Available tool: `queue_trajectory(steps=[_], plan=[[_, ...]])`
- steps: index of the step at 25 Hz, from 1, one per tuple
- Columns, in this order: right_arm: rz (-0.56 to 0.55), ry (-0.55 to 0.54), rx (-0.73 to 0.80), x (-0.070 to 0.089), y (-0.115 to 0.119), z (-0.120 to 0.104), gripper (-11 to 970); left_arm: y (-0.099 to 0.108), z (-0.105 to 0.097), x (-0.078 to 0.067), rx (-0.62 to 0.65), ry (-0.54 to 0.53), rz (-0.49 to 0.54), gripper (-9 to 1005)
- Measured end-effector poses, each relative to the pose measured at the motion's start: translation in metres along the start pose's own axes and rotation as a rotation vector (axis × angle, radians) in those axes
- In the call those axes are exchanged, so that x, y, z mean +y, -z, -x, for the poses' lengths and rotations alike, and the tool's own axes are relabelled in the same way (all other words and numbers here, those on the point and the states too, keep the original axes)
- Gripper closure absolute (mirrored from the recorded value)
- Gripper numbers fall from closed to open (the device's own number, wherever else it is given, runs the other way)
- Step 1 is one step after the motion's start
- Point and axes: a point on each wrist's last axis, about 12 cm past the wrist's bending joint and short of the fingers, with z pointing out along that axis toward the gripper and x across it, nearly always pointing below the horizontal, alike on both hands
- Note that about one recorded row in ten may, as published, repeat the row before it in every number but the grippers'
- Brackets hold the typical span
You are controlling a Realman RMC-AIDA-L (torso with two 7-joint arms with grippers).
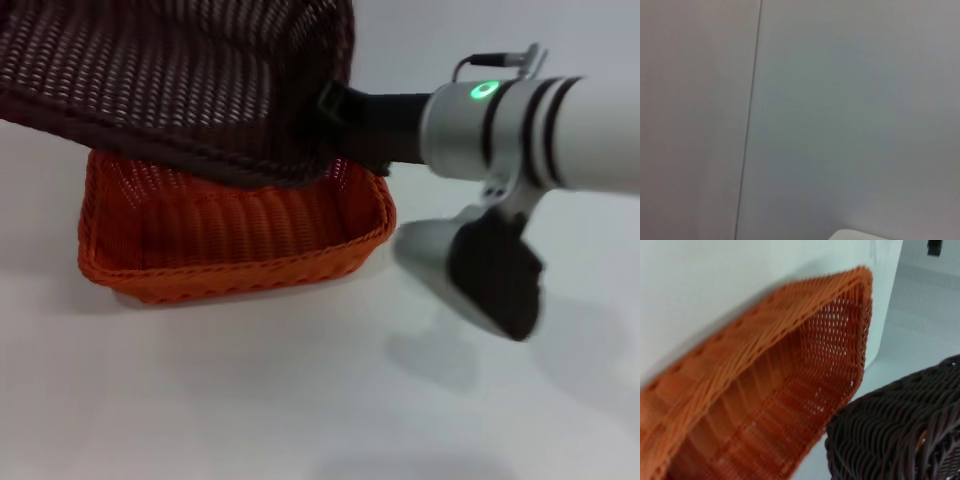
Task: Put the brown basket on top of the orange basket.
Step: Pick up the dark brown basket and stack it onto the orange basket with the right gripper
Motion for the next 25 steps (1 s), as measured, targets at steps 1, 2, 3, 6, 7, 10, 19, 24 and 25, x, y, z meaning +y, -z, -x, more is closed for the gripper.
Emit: queue_trajectory(steps=[1, 2, 3, 6, 7, 10, 19, 24, 25], plan=[[0.018, -0.034, -0.037, -0.001, 0.008, -0.004, 805, 0.000, 0.000, 0.001, 0.001, 0.003, 0.006, 313], [0.038, -0.063, -0.081, -0.002, 0.018, -0.008, 805, 0.000, 0.000, 0.001, 0.001, 0.003, 0.006, 314], [0.038, -0.063, -0.081, -0.002, 0.018, -0.008, 805, 0.000, 0.000, 0.001, 0.001, 0.006, 0.009, 314], [0.076, -0.076, -0.121, 0.000, 0.029, -0.012, 805, 0.001, -0.002, 0.002, 0.011, 0.020, 0.025, 314], [0.095, -0.079, -0.133, 0.002, 0.032, -0.015, 805, 0.001, -0.002, 0.002, 0.016, 0.023, 0.029, 315], [0.116, -0.087, -0.146, 0.005, 0.036, -0.018, 805, 0.001, -0.003, 0.002, 0.021, 0.025, 0.029, 315], [0.149, -0.103, -0.153, 0.009, 0.052, -0.037, 805, 0.003, -0.008, 0.001, 0.060, 0.036, 0.026, 317], [0.122, -0.055, -0.217, 0.005, 0.061, -0.040, 805, 0.002, -0.008, -0.001, 0.061, 0.042, 0.019, 318], [0.125, -0.045, -0.222, 0.004, 0.061, -0.041, 805, 0.002, -0.008, -0.001, 0.061, 0.042, 0.019, 318]])
